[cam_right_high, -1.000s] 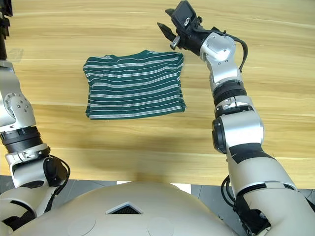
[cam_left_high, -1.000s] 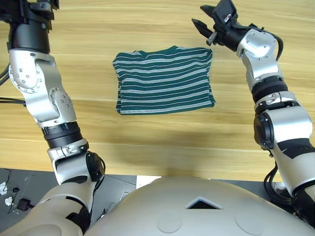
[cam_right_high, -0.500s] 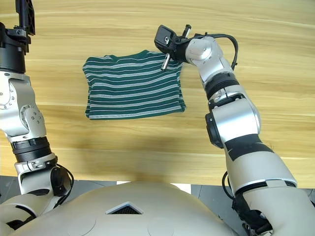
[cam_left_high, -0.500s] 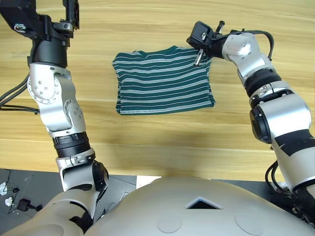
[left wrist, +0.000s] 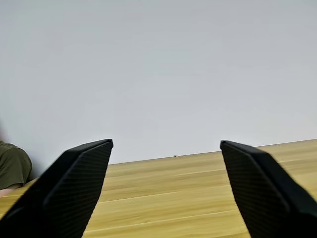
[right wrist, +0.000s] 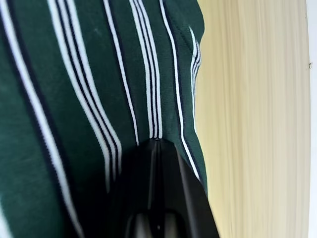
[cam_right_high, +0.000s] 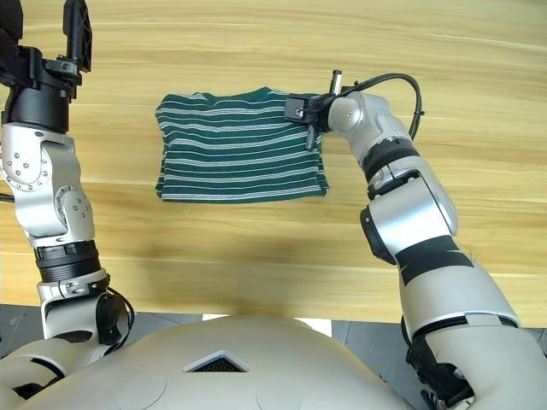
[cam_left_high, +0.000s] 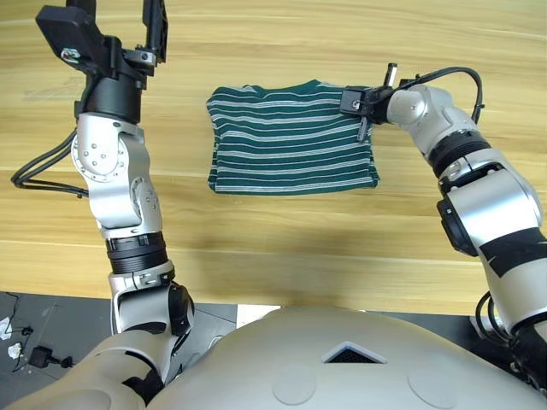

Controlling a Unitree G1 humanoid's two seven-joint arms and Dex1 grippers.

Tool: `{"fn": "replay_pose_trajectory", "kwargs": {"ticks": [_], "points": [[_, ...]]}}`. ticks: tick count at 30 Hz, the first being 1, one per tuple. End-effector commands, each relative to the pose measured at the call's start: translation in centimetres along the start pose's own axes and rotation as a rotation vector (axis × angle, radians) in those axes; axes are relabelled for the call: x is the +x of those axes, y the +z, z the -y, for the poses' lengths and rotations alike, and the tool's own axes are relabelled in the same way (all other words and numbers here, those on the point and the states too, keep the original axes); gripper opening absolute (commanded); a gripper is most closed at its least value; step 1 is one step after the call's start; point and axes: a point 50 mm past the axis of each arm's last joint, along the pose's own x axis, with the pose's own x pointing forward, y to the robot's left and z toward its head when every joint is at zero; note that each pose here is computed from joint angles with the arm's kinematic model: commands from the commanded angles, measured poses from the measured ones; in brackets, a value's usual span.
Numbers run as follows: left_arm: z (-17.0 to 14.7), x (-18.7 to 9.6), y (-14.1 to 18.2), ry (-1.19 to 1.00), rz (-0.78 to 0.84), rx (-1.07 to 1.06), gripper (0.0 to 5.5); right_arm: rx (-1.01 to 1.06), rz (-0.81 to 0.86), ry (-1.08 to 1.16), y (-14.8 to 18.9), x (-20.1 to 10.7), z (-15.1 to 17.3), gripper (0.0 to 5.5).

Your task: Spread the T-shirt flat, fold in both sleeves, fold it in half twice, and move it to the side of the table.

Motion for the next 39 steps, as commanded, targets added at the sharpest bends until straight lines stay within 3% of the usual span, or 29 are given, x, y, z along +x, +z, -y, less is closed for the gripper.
{"fn": "replay_pose_trajectory", "kwargs": {"ticks": [1,9,14,21,27,35,39], "points": [[0.2,-0.1,-0.2,-0.005,-0.008,0.023,4.04,0.042,-0.104,0.047,-3.7,-1.1,-1.1,0.03],[-0.1,-0.2,0.2,0.004,-0.002,-0.061,4.04,0.085,-0.097,0.267,-7.8,-5.3,-0.4,0.03],[0.2,-0.5,0.4,-0.007,-0.003,-0.058,4.04,0.002,0.039,0.487,-8.2,-8.6,-1.2,0.03],[1.2,-0.8,1.5,-0.033,0.024,-0.112,4.04,-0.062,0.395,0.754,-2.1,-13.4,-7.5,0.03],[1.2,-1.1,1.7,-0.033,0.014,-0.141,4.04,0.048,0.662,0.714,3.1,-14.2,-11.2,0.03],[2.2,-1.6,1.0,-0.040,-0.019,-0.168,4.04,0.230,0.762,0.603,4.8,-13.8,-12.5,0.03],[2.4,-1.8,0.9,-0.049,-0.021,-0.169,4.04,0.316,0.743,0.630,3.2,-14.0,-11.4,0.03]]}}
